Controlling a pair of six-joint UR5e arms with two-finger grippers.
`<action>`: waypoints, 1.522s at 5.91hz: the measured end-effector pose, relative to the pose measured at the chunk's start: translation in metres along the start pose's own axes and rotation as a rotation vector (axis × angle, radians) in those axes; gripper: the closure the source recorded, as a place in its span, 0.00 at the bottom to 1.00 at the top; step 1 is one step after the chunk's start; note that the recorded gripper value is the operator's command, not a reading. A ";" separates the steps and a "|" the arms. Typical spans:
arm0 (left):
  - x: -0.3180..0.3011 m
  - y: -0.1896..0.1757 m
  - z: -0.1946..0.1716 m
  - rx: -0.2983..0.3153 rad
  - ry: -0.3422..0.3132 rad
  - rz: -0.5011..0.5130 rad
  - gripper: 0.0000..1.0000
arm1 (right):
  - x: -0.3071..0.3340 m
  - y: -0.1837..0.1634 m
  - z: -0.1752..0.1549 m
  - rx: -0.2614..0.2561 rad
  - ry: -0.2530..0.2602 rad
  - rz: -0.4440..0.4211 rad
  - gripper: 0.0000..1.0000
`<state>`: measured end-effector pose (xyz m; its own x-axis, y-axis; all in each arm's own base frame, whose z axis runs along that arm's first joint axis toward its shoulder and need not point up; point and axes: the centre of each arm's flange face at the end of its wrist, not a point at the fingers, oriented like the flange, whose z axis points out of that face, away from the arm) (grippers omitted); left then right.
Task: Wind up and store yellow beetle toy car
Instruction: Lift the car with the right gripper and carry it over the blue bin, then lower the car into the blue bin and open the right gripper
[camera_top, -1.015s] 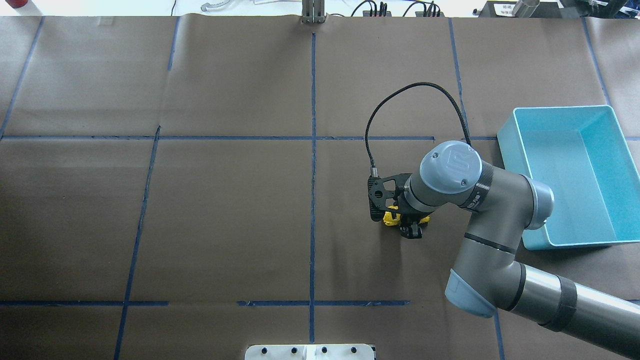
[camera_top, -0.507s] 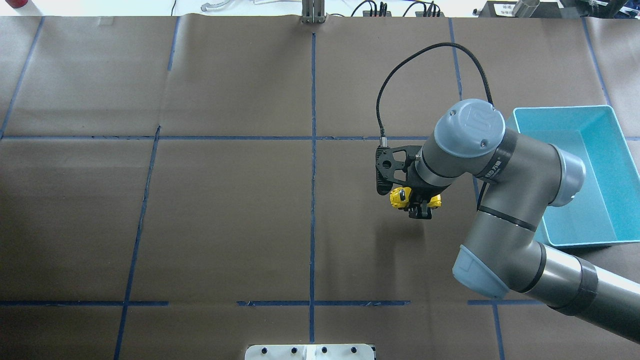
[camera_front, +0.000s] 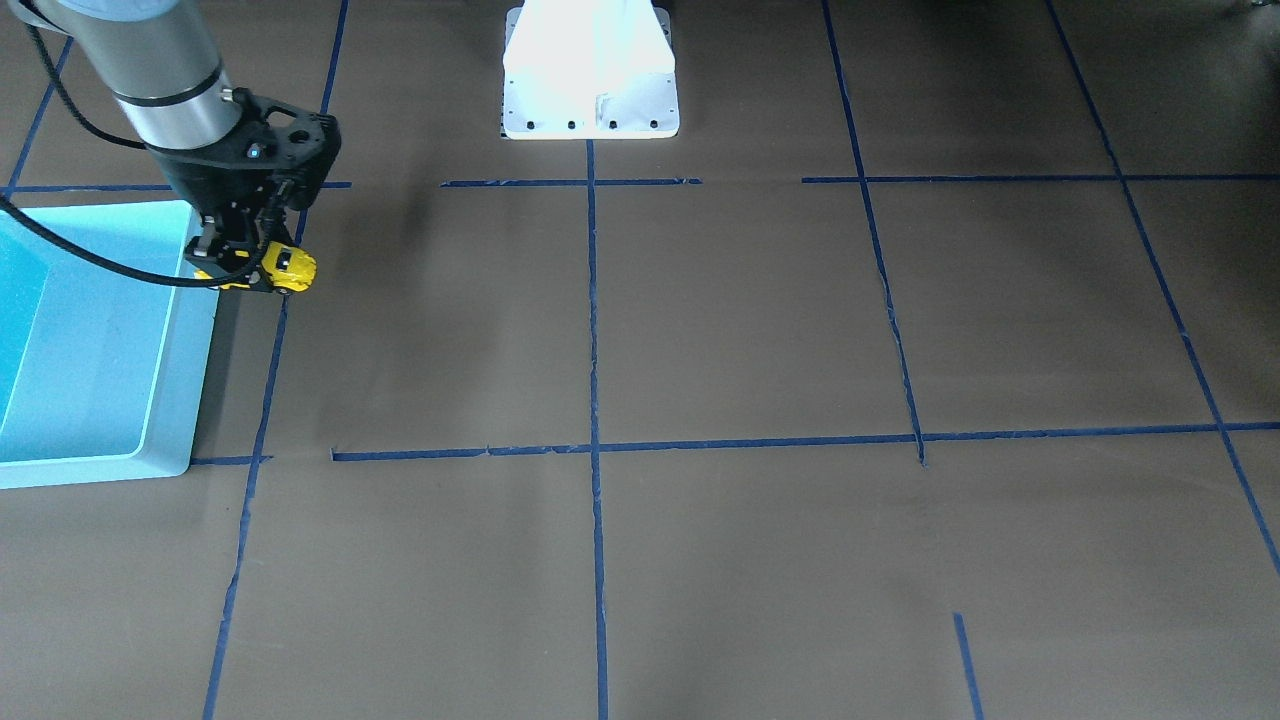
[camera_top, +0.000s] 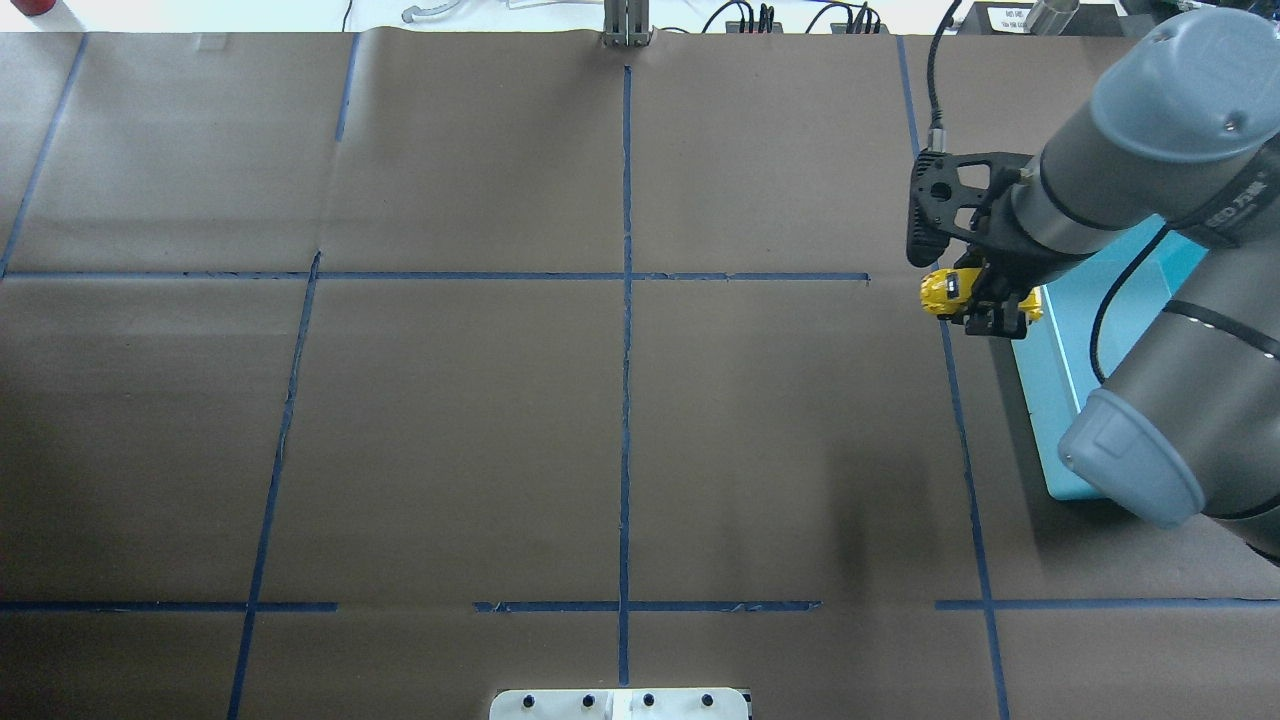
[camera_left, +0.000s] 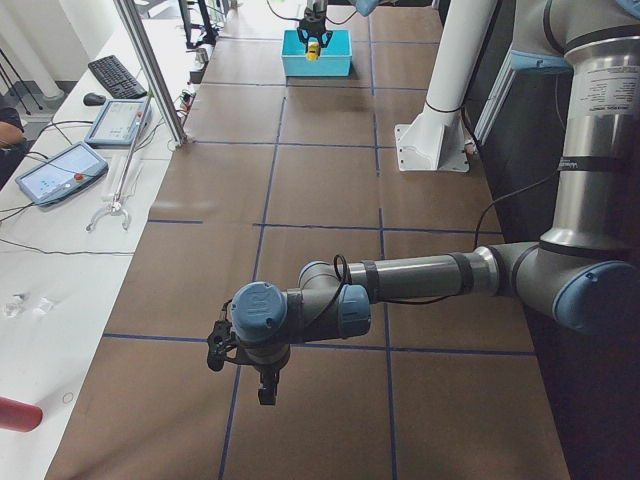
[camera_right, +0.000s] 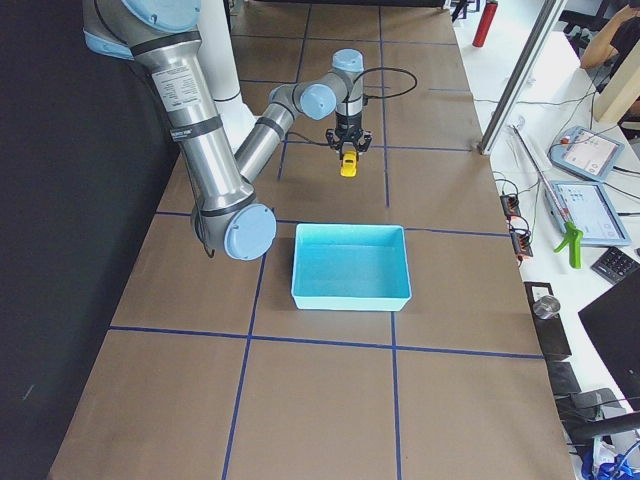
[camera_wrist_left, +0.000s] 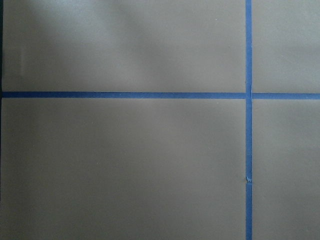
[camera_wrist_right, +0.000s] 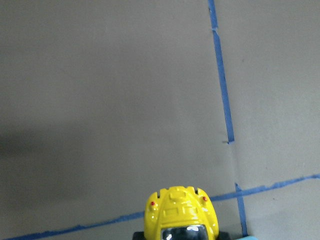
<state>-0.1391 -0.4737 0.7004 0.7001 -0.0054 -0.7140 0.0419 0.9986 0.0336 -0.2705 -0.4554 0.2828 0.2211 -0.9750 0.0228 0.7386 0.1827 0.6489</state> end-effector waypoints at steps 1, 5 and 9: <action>0.000 0.000 0.000 0.001 0.000 0.000 0.00 | 0.007 0.028 -0.001 -0.023 0.004 -0.016 1.00; 0.007 -0.014 -0.009 0.011 -0.002 0.002 0.00 | 0.057 0.112 0.032 -0.082 -0.025 -0.070 1.00; 0.006 -0.012 -0.008 0.007 -0.001 0.000 0.00 | 0.069 0.188 0.088 0.005 -0.067 -0.053 1.00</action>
<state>-0.1410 -0.4850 0.6901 0.7010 -0.0059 -0.7131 0.0475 0.9981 0.0384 -0.1725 -0.4995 0.4738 0.1389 -0.9895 0.0392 0.7448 0.1305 0.6544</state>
